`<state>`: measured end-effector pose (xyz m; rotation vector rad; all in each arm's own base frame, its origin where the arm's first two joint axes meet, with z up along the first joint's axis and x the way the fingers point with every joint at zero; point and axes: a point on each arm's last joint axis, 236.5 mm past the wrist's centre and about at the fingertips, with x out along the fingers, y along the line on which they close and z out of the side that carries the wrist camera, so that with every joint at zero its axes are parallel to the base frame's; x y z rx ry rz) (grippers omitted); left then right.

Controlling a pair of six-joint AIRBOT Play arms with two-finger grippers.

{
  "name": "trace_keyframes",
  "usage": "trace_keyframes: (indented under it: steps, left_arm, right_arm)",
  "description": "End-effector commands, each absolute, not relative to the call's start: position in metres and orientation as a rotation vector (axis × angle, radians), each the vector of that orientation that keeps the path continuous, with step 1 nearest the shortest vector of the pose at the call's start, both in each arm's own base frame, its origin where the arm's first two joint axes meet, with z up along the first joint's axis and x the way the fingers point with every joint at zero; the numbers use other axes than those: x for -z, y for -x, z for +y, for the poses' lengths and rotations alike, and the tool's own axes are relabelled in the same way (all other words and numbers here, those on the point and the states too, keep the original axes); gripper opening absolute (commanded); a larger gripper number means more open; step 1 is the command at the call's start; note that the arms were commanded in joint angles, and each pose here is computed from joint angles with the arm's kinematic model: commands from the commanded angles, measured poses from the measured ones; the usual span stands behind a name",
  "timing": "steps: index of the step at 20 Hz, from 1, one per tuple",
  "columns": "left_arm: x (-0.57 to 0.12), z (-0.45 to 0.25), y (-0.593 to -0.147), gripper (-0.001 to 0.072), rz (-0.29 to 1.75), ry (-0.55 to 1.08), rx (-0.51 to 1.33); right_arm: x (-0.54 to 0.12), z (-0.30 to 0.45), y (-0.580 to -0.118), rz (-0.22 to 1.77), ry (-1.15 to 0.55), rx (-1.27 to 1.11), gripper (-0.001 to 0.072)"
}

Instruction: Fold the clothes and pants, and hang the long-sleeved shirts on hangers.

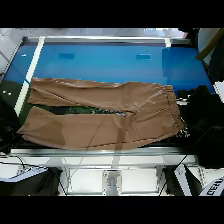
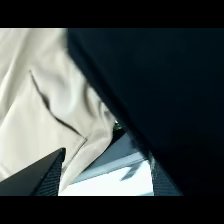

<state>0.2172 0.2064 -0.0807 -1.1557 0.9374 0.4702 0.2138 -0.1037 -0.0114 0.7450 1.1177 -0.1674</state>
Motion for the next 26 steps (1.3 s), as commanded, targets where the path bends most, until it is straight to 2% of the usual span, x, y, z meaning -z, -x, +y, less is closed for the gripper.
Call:
trace_keyframes:
  steps: [1, 6, 10, 11, 12, 14, 18, 23, 26]
  left_arm:
    - [0.069, 0.210, -0.220, 0.0012, 0.906, 1.121, -0.472]
    - [0.068, 0.210, -0.220, 0.0012, 0.904, 1.115, -0.471]
    - [0.068, 0.210, -0.220, 0.0012, 0.905, 1.115, -0.470]
    - [0.068, 0.210, -0.220, 0.0012, 0.905, 1.115, -0.471]
    - [0.068, 0.210, -0.220, 0.0012, 0.905, 1.115, -0.470]
    - [0.062, 0.216, -0.222, 0.0012, 0.896, 1.096, -0.474]
    - [0.013, 0.244, -0.222, 0.0011, 0.904, 0.928, -0.467]
    - [-0.061, 0.262, -0.228, 0.0011, 0.817, 0.751, -0.485]
    - [-0.094, 0.262, -0.241, 0.0009, 0.749, 0.704, -0.470]
  right_arm:
    - [0.056, -0.094, -0.209, 1.067, -0.916, 0.212, 0.0588]
    - [0.085, -0.072, -0.248, 0.990, -1.004, 0.142, 0.0588]
    - [0.109, -0.063, -0.264, 1.029, -0.973, 0.152, 0.0578]
    - [0.111, -0.062, -0.268, 1.023, -0.966, 0.156, 0.0501]
    - [0.109, -0.061, -0.273, 1.013, -0.962, 0.151, 0.0389]
    - [0.091, -0.057, -0.280, 1.002, -0.934, 0.080, 0.0022]
    - [0.028, -0.051, -0.271, 1.062, -0.725, -0.079, 0.0025]
    - [-0.033, -0.065, -0.192, 1.293, -0.476, 0.051, 0.0025]
    - [-0.072, -0.063, -0.193, 1.185, -0.448, 0.117, 0.0024]
